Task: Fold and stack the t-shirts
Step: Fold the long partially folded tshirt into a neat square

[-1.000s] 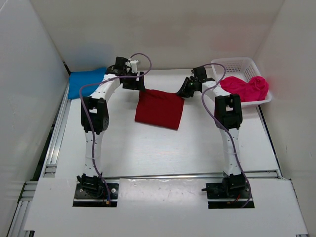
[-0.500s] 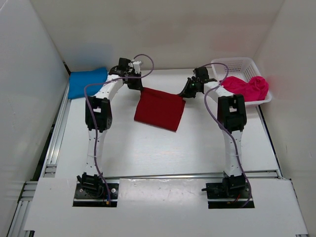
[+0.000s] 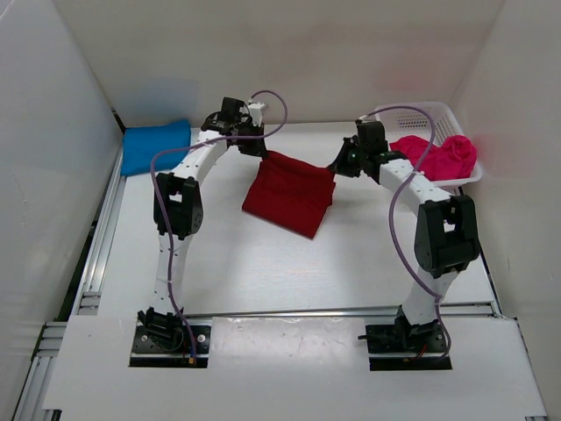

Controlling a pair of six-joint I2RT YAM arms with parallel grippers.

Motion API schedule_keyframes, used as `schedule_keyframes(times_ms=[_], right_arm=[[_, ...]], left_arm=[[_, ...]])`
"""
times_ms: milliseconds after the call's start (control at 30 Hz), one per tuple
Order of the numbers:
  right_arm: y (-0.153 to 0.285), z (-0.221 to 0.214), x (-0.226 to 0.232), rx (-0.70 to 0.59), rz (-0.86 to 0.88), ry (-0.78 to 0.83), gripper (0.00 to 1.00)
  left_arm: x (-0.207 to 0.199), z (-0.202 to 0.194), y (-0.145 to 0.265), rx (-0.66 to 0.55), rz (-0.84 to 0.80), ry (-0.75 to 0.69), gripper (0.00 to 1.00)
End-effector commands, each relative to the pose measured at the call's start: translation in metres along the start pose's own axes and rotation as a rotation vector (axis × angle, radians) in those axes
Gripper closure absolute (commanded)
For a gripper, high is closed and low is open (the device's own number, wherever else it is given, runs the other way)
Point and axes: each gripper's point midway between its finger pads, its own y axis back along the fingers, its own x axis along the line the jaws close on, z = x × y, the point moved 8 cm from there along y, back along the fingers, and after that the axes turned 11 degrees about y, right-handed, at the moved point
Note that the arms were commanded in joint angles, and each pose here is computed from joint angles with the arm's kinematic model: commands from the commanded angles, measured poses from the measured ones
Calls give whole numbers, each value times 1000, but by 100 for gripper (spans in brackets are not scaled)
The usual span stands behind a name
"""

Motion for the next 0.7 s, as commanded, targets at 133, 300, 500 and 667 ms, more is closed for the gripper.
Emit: schedule_keyframes(times_ms=[133, 300, 500, 667], right_arm=[[-23, -7, -33, 43, -120, -65, 100], [-58, 5, -57, 84, -143, -122, 100], [-86, 23, -77, 71, -173, -173, 91], [-93, 34, -86, 59, -229, -189, 60]], left_arm=[[-25, 32, 16, -122, 74, -79, 89], [-6, 35, -3, -148, 178, -74, 80], [3, 29, -30, -156, 221, -83, 70], [16, 31, -35, -192, 325, -80, 26]])
